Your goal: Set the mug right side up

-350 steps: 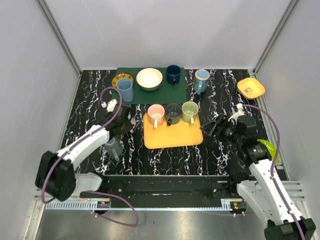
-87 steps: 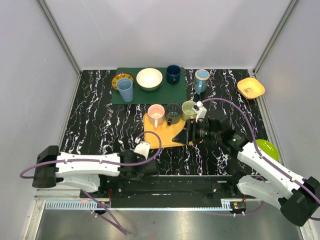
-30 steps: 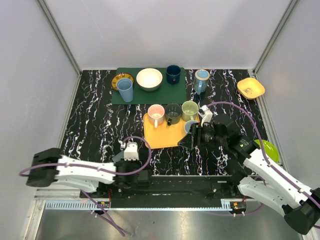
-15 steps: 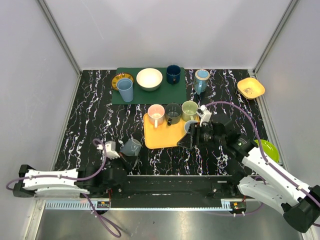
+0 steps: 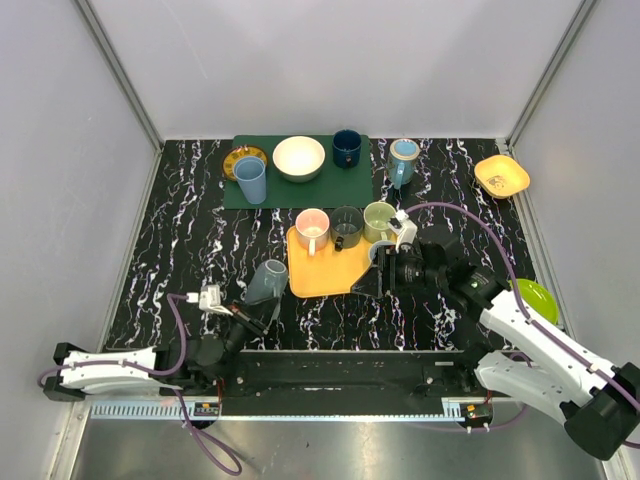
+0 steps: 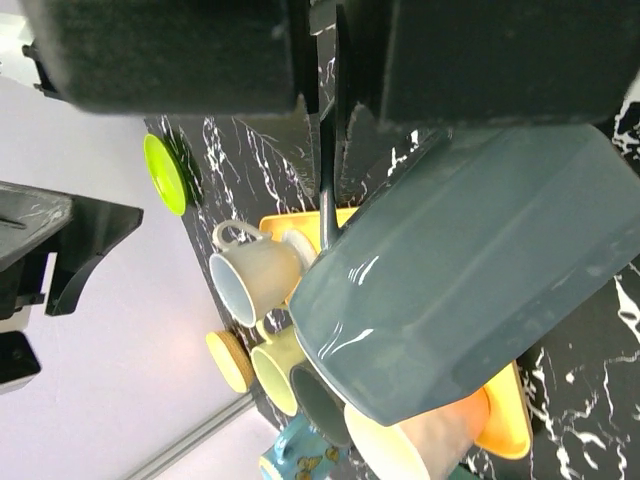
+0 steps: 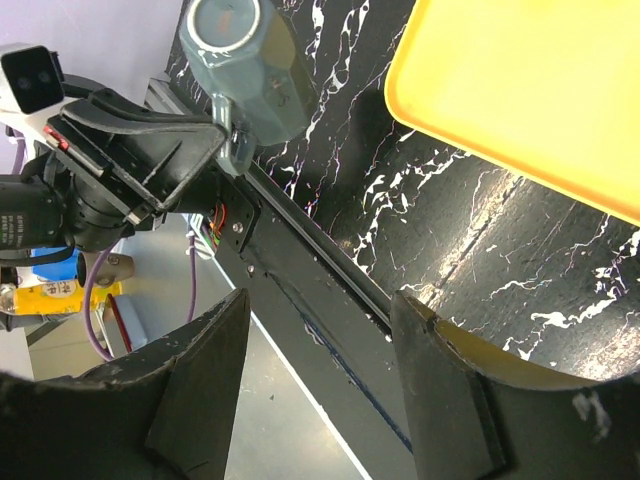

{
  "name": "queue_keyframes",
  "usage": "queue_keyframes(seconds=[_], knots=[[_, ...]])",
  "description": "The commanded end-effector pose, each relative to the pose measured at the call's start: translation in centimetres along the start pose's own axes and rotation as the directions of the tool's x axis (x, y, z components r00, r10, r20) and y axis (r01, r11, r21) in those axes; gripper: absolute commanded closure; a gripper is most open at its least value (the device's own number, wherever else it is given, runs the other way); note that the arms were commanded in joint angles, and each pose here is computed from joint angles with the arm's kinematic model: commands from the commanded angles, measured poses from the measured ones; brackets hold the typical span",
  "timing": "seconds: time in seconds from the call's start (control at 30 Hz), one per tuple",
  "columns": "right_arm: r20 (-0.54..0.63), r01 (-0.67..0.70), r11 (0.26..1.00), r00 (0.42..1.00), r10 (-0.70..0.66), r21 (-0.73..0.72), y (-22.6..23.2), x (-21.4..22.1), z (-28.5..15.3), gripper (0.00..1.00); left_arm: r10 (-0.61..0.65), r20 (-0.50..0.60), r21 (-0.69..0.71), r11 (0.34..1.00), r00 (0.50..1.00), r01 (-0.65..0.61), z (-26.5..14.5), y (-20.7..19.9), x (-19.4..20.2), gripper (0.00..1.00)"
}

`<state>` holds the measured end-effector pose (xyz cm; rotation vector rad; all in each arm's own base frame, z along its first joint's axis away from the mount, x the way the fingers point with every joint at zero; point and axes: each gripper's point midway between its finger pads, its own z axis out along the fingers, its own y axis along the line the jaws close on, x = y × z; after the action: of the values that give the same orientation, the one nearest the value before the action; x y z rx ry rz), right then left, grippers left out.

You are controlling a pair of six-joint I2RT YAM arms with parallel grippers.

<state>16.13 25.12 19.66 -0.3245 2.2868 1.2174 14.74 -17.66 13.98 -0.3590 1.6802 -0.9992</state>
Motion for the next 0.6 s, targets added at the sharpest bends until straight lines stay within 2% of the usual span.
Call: queue_keyframes(seconds=[0.0, 0.2, 0.23, 0.3, 0.4, 0.57], knots=[[0.018, 0.035, 0.998, 0.999, -0.035, -0.049, 1.2, -0.8, 0.1, 0.36, -0.03, 0.141, 0.01, 1.0, 0.99, 0.029, 0.7, 0.5, -1.5, 1.0], [0.012, 0.033, 0.998, 0.999, -0.033, -0.045, 1.0, -0.7, 0.3, 0.36, -0.041, 0.267, -0.087, 0.994, 0.963, 0.067, 1.2, 3.3, -3.2, 1.0], [0.012, 0.035, 0.998, 0.999, -0.034, -0.046, 1.0, -0.7, 0.3, 0.36, -0.013, 0.253, -0.111, 0.993, 0.967, 0.042, 1.4, 4.0, -2.8, 1.0], [0.007, 0.033, 0.999, 0.999, -0.033, -0.043, 0.8, -0.5, 0.4, 0.36, -0.046, 0.261, -0.126, 0.989, 0.964, 0.081, 1.8, 4.9, -2.6, 1.0], [-0.004, 0.029, 0.998, 1.0, -0.029, -0.048, 0.8, -0.5, 0.7, 0.36, -0.078, 0.215, -0.105, 0.989, 0.974, 0.102, 2.3, 5.2, -1.4, 1.0], [-0.016, 0.035, 0.997, 0.999, -0.036, -0.062, 1.5, -1.0, 1.2, 0.36, -0.119, 0.197, 0.004, 0.993, 0.973, 0.12, 2.6, 2.5, -2.0, 1.0]])
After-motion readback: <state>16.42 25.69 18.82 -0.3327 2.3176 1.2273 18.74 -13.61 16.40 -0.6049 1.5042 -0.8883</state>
